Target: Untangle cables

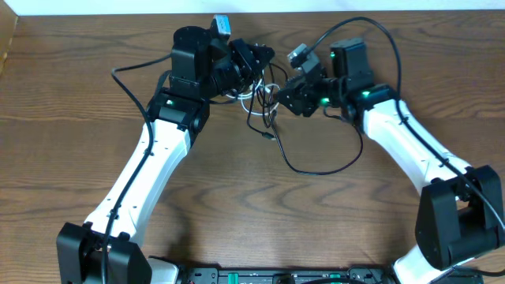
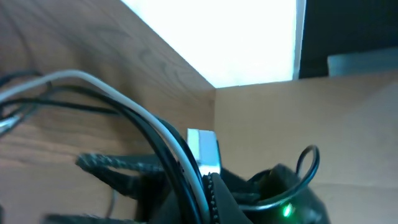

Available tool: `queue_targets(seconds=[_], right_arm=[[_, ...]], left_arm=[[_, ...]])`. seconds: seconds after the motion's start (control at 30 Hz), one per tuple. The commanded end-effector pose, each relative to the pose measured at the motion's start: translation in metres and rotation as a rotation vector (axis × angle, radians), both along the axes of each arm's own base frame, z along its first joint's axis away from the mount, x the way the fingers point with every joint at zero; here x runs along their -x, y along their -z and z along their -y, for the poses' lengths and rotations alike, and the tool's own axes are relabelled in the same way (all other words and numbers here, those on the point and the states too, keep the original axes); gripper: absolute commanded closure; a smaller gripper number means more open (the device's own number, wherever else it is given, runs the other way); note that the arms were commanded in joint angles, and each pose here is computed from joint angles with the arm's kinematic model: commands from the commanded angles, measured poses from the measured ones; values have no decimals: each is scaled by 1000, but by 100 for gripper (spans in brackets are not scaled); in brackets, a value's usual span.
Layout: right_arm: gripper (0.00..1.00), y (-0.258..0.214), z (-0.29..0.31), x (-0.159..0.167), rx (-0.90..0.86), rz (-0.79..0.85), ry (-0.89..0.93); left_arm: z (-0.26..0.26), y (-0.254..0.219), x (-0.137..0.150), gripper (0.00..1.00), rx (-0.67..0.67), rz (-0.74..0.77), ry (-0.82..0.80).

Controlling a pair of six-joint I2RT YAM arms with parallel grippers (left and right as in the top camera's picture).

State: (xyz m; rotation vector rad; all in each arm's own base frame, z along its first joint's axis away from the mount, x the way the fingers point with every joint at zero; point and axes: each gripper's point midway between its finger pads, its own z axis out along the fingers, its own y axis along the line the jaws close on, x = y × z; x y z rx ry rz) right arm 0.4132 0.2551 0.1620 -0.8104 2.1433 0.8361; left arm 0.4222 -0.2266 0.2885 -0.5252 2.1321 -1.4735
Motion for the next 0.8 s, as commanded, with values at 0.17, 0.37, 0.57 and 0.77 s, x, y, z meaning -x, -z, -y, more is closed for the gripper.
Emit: queue_targets(seconds=[0.17,0.37,0.57,0.77], right_arm=[[54,1,-18,-15,34,58,78],[56,24,-38,-15,7,10,60],[56,31,-53,-10,-14,3,22],[62,33,-63,-11,-27,15,16]], left_arm=[[1,-14,-2,92,266,-288,-105],[7,-26,1,92,347,-325,-79],[8,-54,-4,92,431,-260,-66],[9,-71,-6,92,481,-222,-55]])
